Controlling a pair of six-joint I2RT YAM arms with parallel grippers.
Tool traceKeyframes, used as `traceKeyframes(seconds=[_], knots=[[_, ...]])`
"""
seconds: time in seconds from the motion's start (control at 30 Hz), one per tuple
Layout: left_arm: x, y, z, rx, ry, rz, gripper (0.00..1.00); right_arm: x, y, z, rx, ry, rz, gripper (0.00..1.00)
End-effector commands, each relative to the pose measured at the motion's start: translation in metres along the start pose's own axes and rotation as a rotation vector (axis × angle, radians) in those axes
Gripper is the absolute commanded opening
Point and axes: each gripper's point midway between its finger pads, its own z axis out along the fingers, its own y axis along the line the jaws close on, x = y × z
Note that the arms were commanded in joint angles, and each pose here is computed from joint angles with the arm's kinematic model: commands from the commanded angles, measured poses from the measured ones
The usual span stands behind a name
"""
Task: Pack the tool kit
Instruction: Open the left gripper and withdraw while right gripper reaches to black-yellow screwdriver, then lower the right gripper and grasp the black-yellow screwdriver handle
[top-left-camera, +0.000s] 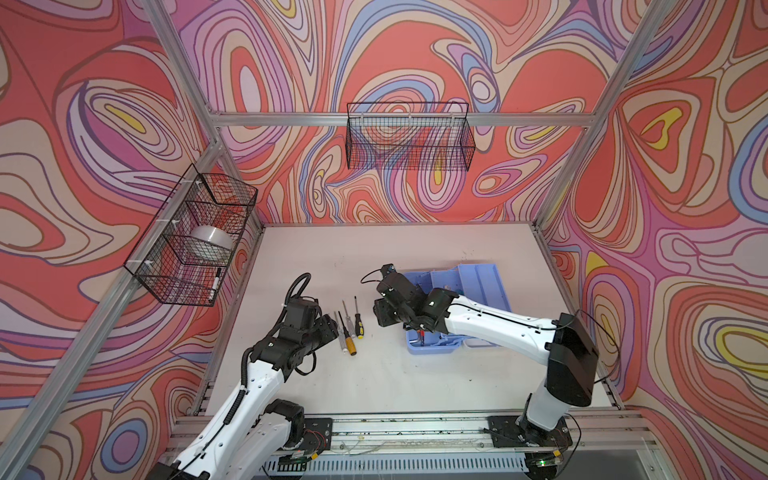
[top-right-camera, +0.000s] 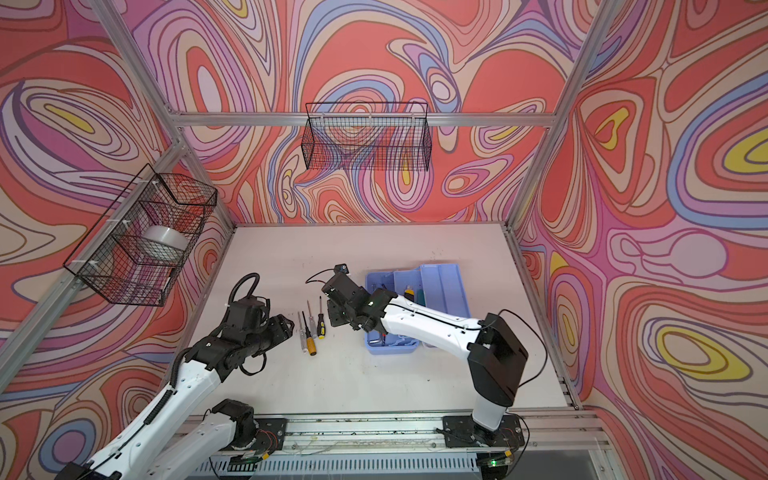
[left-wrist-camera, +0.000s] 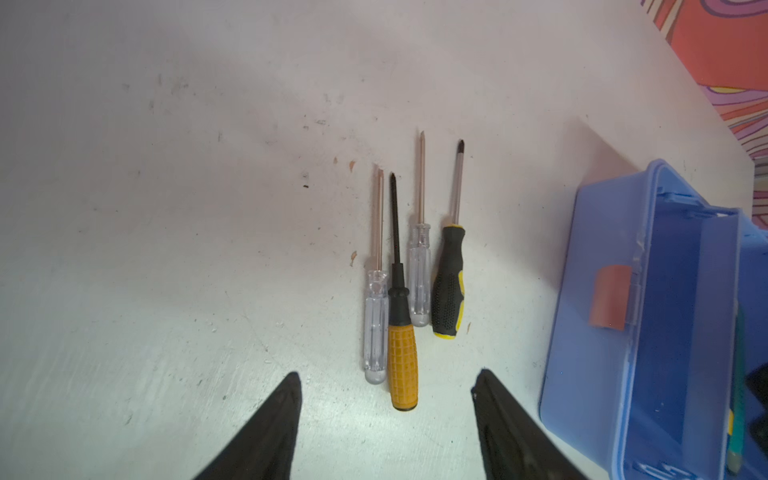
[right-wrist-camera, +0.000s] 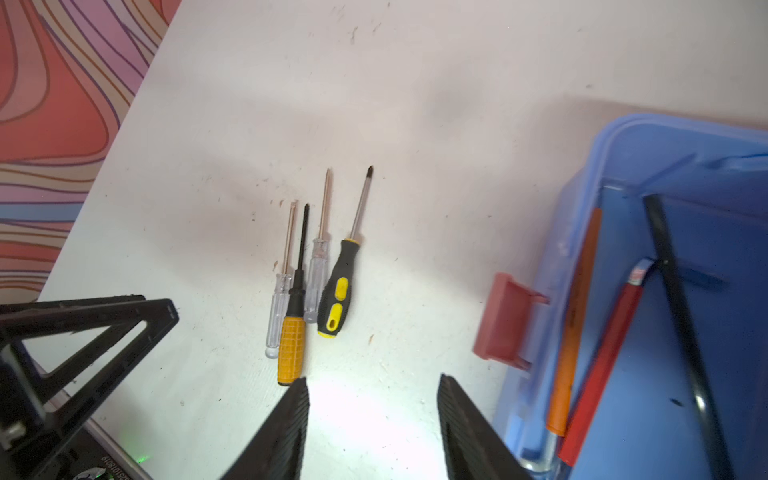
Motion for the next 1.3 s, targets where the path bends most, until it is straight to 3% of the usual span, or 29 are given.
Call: traceKeyframes(seconds=[0.0,0.53,1.27], knots=[[0.009,-0.007,0.000,0.087,0.059,-0.020,0.66,0.012,0.016,0.021,-0.010,0.042,0.001,0.52],[0.012,0.001,0.009,0.098,0.051,-0.029,0.66,0.041,0.019,0.096,0.078,0.158,-0.039,0.53],[0.019,0.007,0.013,0.092,0.064,-0.047,0.65,0.059,0.003,0.128,0.156,0.196,-0.056,0.45]])
